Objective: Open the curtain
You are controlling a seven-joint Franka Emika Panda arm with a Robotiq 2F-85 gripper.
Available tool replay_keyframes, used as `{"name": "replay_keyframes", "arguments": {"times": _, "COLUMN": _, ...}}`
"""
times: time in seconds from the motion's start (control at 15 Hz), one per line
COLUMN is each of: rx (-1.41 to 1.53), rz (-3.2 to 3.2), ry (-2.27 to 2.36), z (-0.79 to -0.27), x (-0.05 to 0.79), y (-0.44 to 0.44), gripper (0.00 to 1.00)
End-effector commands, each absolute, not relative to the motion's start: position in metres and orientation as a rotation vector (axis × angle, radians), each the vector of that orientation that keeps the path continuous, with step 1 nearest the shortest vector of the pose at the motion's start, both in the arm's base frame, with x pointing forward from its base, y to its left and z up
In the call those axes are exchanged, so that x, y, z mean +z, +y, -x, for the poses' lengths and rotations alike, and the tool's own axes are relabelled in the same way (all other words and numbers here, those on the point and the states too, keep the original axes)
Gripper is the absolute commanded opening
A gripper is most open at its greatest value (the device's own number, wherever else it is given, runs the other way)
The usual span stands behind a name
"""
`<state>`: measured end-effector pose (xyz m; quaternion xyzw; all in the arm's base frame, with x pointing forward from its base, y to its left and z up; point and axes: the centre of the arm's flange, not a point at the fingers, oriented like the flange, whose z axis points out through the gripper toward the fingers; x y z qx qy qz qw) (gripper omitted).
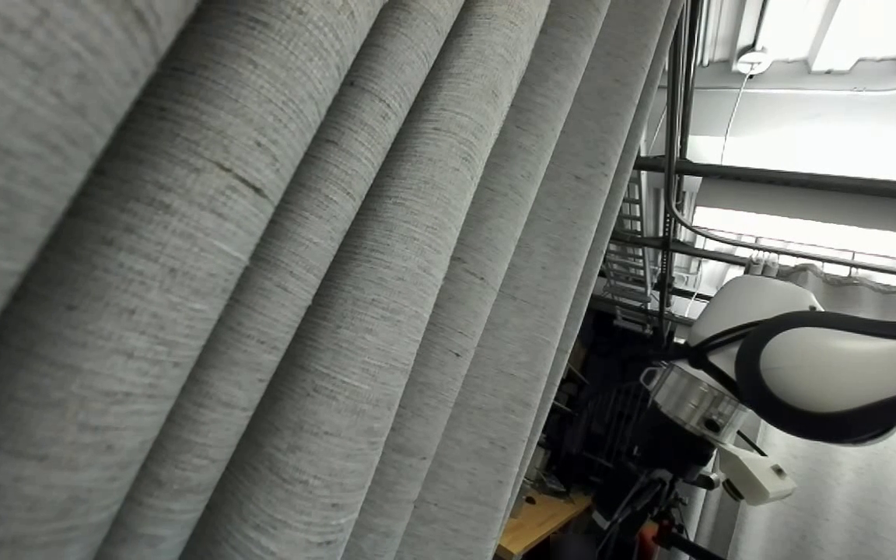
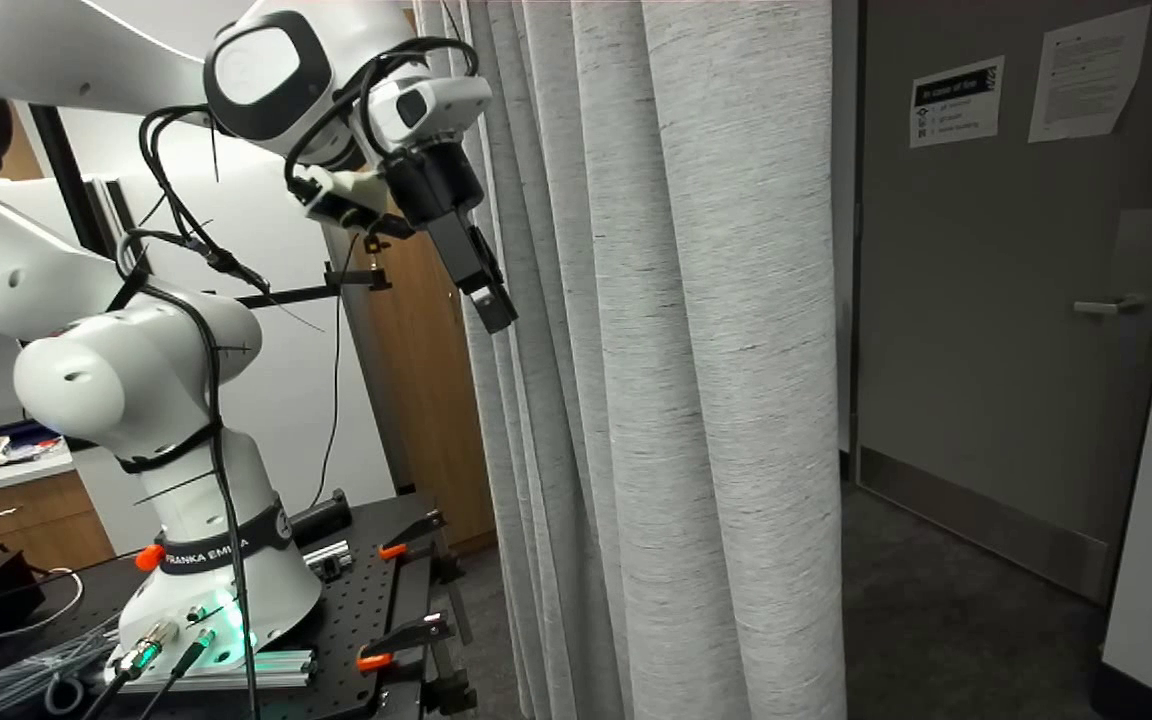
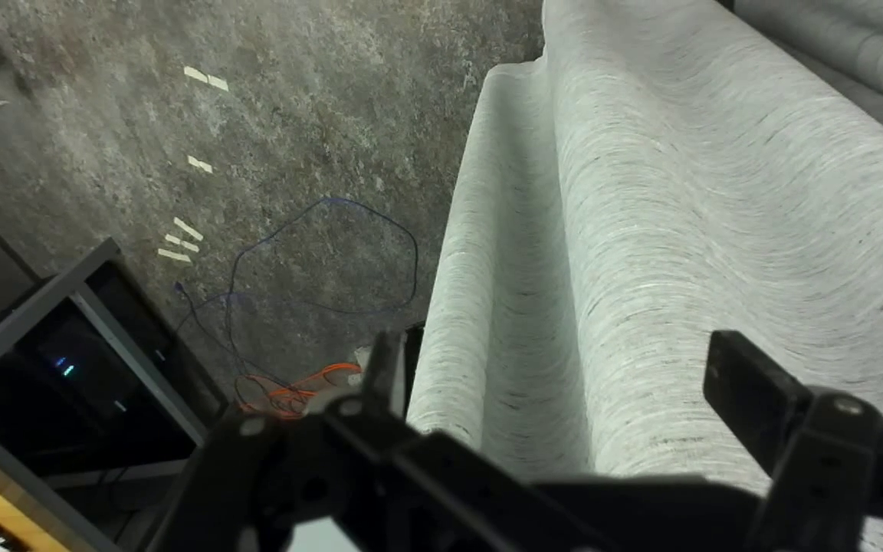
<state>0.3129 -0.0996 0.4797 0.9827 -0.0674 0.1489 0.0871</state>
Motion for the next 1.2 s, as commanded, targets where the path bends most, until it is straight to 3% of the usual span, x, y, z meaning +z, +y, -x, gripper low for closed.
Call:
{"name": "replay_keyframes", "arguments": {"times": 0.0, "rx": 0.410, "rz": -2.928, "ry": -0.191, "z": -0.320, "x": 0.479, "y": -0.119, "gripper": 1.00}}
{"name": "replay_keyframes", "arguments": {"times": 0.33, "rx": 0.409, "rz": -2.919, "ry": -0.188, "z": -0.339, "x": 0.485, "y": -0.164, "gripper": 1.00}}
{"name": "replay_keyframes", "arguments": {"times": 1.13, "rx": 0.881, "rz": -2.775, "ry": 0.090, "z": -0.416, "x": 0.540, "y": -0.192, "gripper": 1.00}}
